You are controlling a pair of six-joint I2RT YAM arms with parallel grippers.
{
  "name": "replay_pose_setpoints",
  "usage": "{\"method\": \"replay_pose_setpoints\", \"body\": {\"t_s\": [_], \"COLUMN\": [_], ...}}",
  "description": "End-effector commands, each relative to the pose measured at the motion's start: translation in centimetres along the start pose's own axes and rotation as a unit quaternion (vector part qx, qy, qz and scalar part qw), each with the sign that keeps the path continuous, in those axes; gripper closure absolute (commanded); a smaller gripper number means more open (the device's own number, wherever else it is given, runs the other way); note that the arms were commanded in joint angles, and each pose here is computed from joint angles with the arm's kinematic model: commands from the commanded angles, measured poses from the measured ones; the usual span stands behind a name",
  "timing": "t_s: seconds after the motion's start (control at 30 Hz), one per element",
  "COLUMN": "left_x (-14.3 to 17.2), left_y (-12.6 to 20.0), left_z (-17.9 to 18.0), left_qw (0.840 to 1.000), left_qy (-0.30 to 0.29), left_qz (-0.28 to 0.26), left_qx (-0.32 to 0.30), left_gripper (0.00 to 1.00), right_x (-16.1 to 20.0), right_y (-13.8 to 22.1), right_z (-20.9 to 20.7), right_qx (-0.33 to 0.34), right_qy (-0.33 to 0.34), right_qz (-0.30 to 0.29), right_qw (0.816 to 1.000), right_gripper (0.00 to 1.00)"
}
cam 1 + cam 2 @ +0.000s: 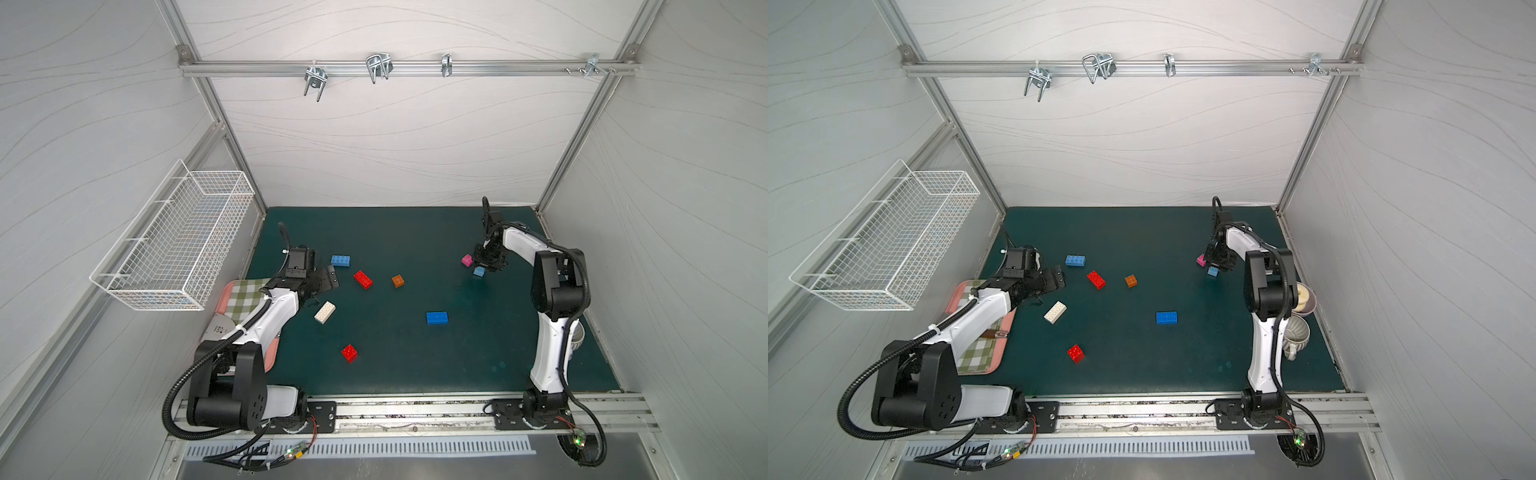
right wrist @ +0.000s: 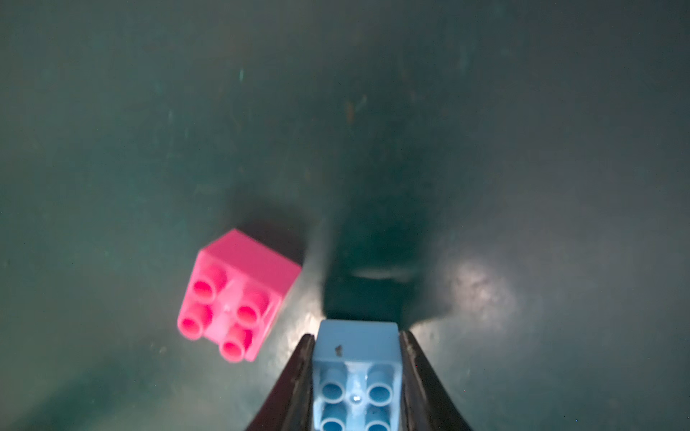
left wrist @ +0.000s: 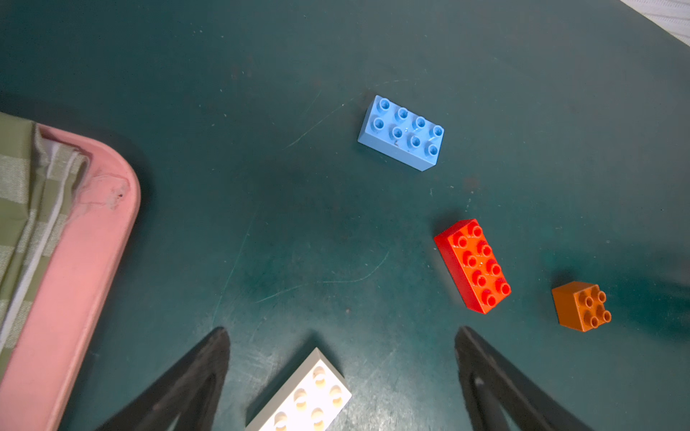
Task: Assemble a carrot with lego
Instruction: Pick up the lego brick from the center of the board, then assemble the lego brick with the lego brick.
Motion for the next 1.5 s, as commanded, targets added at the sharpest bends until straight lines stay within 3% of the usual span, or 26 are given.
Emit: {"method": "replay_pose_setpoints", "body": {"t_s": [0.0,0.33,0.57,1.47], "left_x": [-0.9,0.1,0.3,1.3], "left_y": [0.8,1.2,1.5,1.4], "left_z": [-0.9,-0.9,-0.9,-2.2], "left_qw": [1.000,0.999,0.999,0.997], "left_qy": [0.005,0.012,0.010,0.010], "left_qz": [-0.013,-0.010,-0.013,0.009], "left_qx": [0.017,0.028,0.032,0.076], "left_gripper": [0.05,0.05,0.06,0.07], "right_x": [1.6,11.1,16.1,19.5], "right_y": [3.3,6.6,8.2,4.0], "right_z": [1.8,6.3,7.8,9.0], "right_qx": [-0.027,-0.055,-0.032,0.007], "right_qy": [0.013,0.087,0.136,0.181], "right_qz": [-0.007,-0.003,-0.026,0.013], "right_qw": [1.000,0.995,0.990,0.983], "right_gripper": [0.78,0.81,0.82,0.85]}}
Point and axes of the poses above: each gripper's point midway between its finger pads, its own y axis back along the fingers, its own z axis along the line the jaws close on, x = y × z, the point moved 2 cm from there along y, back along the fingers, and after that the axes turned 4 degrees about y, right-handed, at the moved point
